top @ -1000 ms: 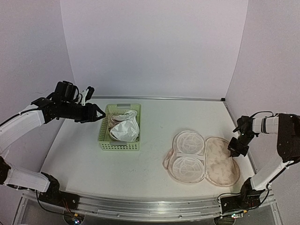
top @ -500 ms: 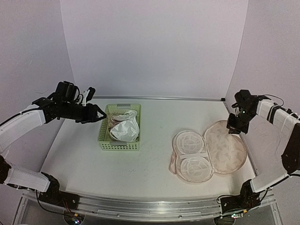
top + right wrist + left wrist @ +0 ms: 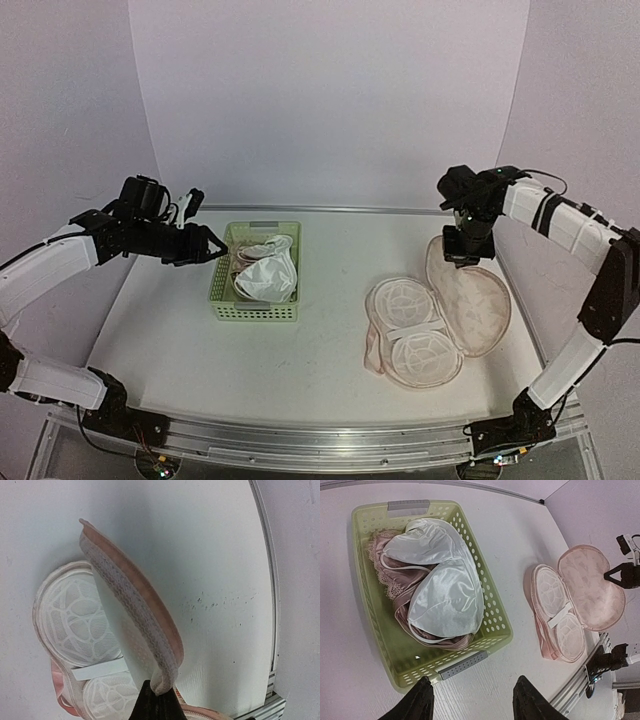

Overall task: Unzip the laundry bag and remove the bra
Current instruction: Close the laundry bag at the center of the board, then reset both arms

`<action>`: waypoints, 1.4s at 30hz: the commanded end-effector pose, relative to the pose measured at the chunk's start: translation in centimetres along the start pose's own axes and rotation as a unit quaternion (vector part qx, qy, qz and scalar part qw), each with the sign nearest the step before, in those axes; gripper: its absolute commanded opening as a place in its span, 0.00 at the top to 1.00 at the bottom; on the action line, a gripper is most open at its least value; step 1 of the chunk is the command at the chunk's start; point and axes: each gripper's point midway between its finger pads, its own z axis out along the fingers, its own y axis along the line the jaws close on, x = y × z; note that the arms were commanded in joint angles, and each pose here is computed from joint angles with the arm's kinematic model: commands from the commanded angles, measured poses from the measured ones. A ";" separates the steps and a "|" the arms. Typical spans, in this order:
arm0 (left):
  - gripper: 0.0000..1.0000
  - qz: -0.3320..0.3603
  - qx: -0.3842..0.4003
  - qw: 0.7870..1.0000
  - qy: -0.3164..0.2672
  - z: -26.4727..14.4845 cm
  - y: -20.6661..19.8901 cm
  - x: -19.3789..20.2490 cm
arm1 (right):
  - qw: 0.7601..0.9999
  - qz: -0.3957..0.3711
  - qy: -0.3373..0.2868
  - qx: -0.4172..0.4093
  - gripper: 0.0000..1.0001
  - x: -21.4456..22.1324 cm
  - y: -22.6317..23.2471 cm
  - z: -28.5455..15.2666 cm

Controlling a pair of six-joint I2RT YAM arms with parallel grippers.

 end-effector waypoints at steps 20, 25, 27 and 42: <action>0.45 0.004 0.003 1.000 -0.008 0.5 0.1 -0.4 | 0.993 -0.091 -0.031 0.066 0.73 2.9 11.2 1.8; 0.46 0.003 0.004 1.000 -0.006 0.7 0.2 -0.2 | 0.994 -0.096 -0.034 0.049 0.66 3.8 12.8 1.6; 0.46 0.004 0.004 1.000 -0.007 0.6 0.1 -0.3 | 0.994 -0.098 -0.035 0.036 0.64 4.2 13.7 1.3; 0.45 0.003 -0.013 1.000 -0.021 0.2 0.6 -0.7 | 0.982 -0.102 -0.146 -0.069 0.48 1.6 14.8 -6.5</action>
